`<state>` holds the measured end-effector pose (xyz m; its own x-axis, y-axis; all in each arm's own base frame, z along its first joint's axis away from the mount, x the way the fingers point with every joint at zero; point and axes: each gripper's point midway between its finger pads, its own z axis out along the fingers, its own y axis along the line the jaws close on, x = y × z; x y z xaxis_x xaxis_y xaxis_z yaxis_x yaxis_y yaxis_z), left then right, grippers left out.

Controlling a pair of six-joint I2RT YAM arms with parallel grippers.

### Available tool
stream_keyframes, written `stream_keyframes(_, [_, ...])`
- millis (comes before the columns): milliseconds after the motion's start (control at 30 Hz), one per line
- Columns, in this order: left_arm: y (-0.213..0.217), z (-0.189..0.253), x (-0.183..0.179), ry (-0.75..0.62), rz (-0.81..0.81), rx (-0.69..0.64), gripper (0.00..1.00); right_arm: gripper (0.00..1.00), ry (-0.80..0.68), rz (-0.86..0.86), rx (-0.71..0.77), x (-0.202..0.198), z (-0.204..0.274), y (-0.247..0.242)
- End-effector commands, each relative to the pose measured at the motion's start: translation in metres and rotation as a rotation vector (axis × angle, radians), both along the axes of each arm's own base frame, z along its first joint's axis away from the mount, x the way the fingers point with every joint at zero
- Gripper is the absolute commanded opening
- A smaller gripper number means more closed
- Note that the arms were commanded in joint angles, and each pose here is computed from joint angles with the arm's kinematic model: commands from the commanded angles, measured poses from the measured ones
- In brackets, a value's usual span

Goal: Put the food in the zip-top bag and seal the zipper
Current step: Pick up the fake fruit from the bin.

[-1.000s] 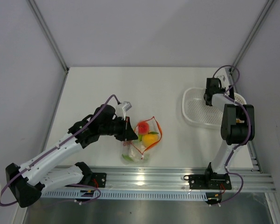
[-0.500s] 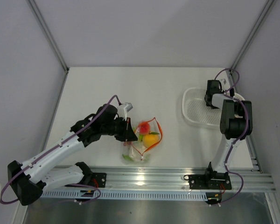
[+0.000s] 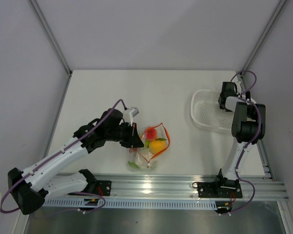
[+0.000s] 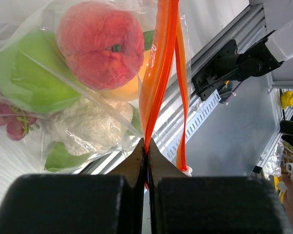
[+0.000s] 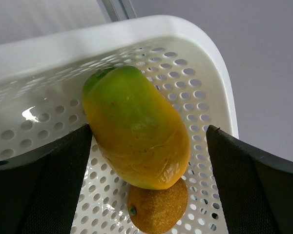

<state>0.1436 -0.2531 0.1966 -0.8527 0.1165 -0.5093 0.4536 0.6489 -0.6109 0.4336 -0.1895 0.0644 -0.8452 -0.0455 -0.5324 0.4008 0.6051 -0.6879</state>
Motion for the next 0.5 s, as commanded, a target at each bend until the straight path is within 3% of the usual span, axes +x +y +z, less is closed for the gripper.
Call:
stream_keyframes(0, [-0.004, 0.013, 0.003, -0.015, -0.015, -0.032, 0.0, 0.99, -0.035, -0.022, -0.022, 0.006, 0.007, -0.006])
stream_keyframes(300, [-0.006, 0.014, 0.003, -0.02, -0.023, -0.037, 0.01, 0.96, -0.069, -0.027, 0.043, 0.002, -0.007, 0.002])
stream_keyframes(467, [-0.006, 0.012, 0.002, -0.015, -0.023, -0.035, 0.01, 0.8, -0.098, -0.017, 0.09, -0.002, -0.013, 0.009])
